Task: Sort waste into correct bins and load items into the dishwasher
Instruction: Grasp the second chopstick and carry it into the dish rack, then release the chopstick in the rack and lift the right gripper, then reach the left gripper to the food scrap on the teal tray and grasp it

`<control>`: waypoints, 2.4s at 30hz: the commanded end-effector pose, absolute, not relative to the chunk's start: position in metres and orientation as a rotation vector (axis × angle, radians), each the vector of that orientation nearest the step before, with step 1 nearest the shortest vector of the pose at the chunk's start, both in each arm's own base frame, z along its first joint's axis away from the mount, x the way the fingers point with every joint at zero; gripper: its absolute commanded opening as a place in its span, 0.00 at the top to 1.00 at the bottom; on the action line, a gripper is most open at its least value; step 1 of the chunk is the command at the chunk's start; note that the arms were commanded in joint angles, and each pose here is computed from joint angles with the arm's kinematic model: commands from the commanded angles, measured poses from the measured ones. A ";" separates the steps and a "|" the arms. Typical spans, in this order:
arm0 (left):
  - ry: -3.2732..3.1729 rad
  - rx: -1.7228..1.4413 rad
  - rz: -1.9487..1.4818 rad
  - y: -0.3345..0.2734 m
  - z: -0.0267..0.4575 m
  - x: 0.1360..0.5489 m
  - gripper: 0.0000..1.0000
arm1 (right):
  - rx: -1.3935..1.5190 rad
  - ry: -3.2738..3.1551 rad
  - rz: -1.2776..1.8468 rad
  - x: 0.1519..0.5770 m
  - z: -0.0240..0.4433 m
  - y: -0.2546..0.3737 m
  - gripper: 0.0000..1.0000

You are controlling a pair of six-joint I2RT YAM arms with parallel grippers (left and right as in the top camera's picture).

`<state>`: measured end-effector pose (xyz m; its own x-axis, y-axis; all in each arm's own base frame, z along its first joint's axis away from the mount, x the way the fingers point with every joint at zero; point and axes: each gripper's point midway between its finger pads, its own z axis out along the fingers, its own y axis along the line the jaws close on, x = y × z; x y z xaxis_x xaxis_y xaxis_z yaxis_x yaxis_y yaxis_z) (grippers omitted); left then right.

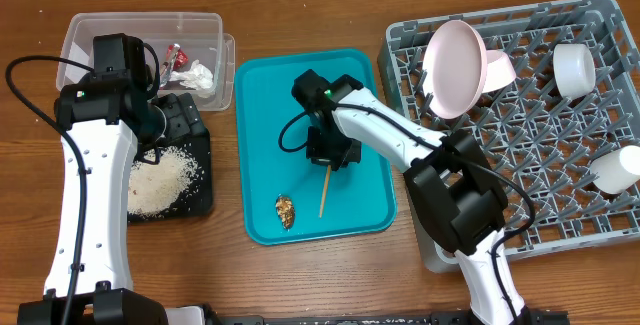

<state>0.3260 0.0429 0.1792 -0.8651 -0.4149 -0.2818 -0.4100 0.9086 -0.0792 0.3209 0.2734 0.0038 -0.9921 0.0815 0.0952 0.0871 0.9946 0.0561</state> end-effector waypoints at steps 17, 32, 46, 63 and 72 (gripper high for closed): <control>2.748 -0.611 -0.046 0.041 0.189 0.327 0.08 | 0.199 -3.001 0.036 0.329 0.034 0.212 0.96; 2.746 -0.606 -0.083 0.036 0.190 0.329 0.06 | 0.464 -3.190 -0.029 0.339 0.171 0.120 0.96; 2.755 -0.592 -0.171 0.025 0.190 0.329 0.06 | 0.450 -3.081 0.002 0.324 0.108 0.095 0.96; 2.847 -0.263 -0.239 -0.025 0.188 0.320 0.02 | 0.367 -3.233 -0.068 0.340 0.146 0.096 0.55; 2.959 0.264 -0.273 -0.096 0.162 0.293 0.00 | -0.284 -3.520 -0.186 0.361 0.222 0.029 0.28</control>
<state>0.3062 -0.0756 0.1756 -0.9770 0.0167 -0.2124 0.0534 0.9843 -0.1680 0.3576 0.0541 0.1844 -0.9604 0.0064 -0.2785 -0.0116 0.9979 0.0630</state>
